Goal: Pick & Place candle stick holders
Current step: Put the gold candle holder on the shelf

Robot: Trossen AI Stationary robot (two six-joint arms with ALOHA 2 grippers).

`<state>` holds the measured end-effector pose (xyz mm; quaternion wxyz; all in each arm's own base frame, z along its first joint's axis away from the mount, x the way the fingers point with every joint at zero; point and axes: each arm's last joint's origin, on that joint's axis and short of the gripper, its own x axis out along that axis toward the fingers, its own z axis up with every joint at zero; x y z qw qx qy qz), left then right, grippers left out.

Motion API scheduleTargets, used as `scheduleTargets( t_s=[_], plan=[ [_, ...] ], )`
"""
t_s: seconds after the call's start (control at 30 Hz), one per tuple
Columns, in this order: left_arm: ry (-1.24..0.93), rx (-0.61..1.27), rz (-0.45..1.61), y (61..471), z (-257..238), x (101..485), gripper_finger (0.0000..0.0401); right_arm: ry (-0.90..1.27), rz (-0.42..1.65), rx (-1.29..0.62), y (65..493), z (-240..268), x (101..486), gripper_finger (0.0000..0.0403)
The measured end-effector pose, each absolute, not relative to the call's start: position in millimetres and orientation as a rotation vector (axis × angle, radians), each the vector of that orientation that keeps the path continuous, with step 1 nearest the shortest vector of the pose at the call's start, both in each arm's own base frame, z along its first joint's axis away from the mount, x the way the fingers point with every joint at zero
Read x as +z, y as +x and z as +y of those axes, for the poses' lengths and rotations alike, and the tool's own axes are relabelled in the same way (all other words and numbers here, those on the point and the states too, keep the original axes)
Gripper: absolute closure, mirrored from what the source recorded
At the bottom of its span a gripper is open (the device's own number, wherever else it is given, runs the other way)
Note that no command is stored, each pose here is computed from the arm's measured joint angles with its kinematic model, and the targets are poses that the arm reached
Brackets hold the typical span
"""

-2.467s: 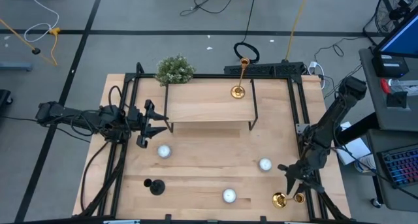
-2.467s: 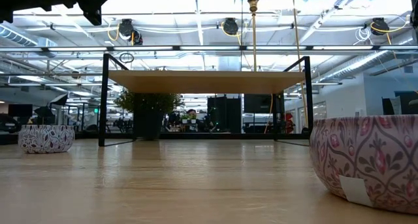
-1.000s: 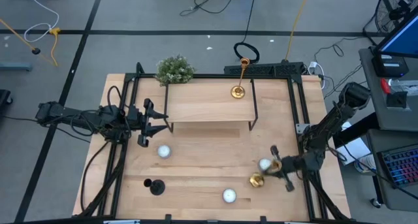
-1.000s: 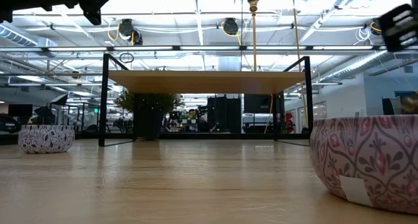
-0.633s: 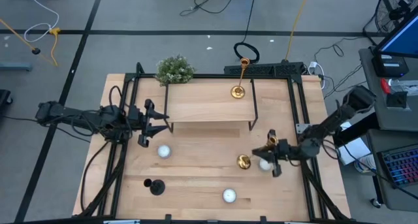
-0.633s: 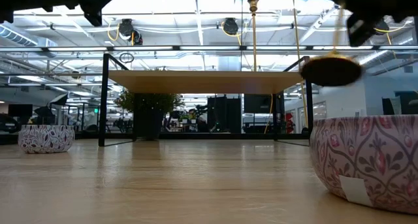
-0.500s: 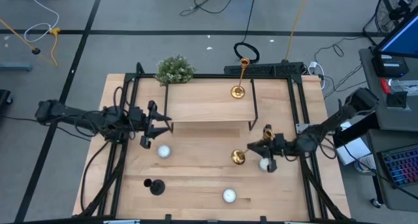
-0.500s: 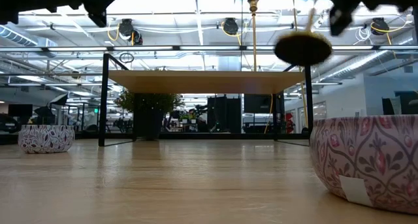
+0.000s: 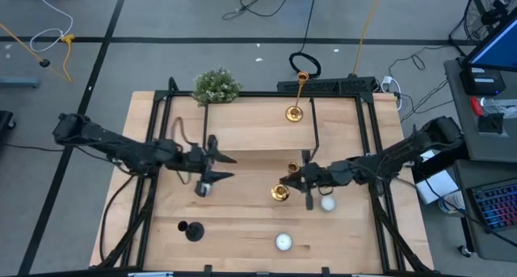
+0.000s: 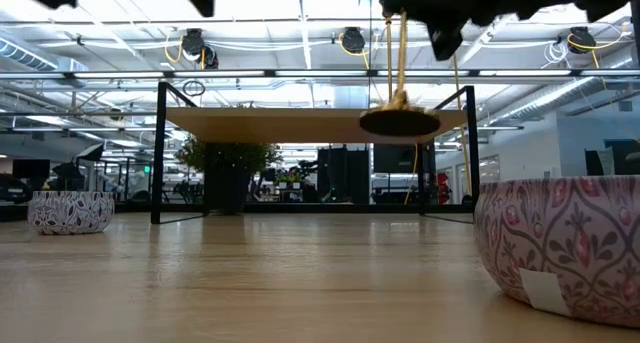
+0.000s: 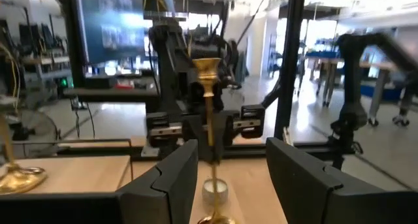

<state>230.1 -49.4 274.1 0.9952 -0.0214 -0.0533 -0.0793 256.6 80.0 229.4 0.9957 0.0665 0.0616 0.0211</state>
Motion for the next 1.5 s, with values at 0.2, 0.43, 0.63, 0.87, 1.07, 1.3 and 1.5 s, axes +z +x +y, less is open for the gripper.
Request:
scheduleTargets(
  t_s=[0.2, 0.43, 0.63, 0.87, 1.07, 1.3, 1.5],
  plan=[
    [-0.036, -0.116, 0.019, 275.2, -58.2, 281.3, 0.0217, 0.131, 0.128, 0.020, 263.0, 76.5, 223.0, 0.0390],
    [-0.054, -0.059, 0.050, 310.8, -61.8, 276.9, 0.0217, 0.077, 0.115, 0.024, 263.1, 76.8, 224.2, 0.0390],
    [-0.098, -0.057, 0.071, 338.1, -67.7, 272.5, 0.0217, 0.047, 0.113, 0.027, 263.0, 77.3, 224.5, 0.0391],
    [-0.099, -0.043, 0.071, 369.2, -68.4, 270.9, 0.0217, 0.048, 0.114, 0.026, 263.0, 77.2, 224.5, 0.0391],
    [-0.098, -0.071, 0.081, 380.1, -67.6, 268.3, 0.0219, 0.047, 0.120, 0.025, 262.9, 77.2, 223.7, 0.0390],
    [-0.081, -0.066, 0.077, 380.7, -64.2, 268.9, 0.0304, 0.047, 0.121, 0.025, 262.9, 77.2, 223.7, 0.0388],
    [-0.074, -0.060, 0.080, 381.4, -59.1, 268.7, 0.0384, 0.054, 0.122, 0.023, 262.8, 77.1, 223.4, 0.0387]
  ],
)
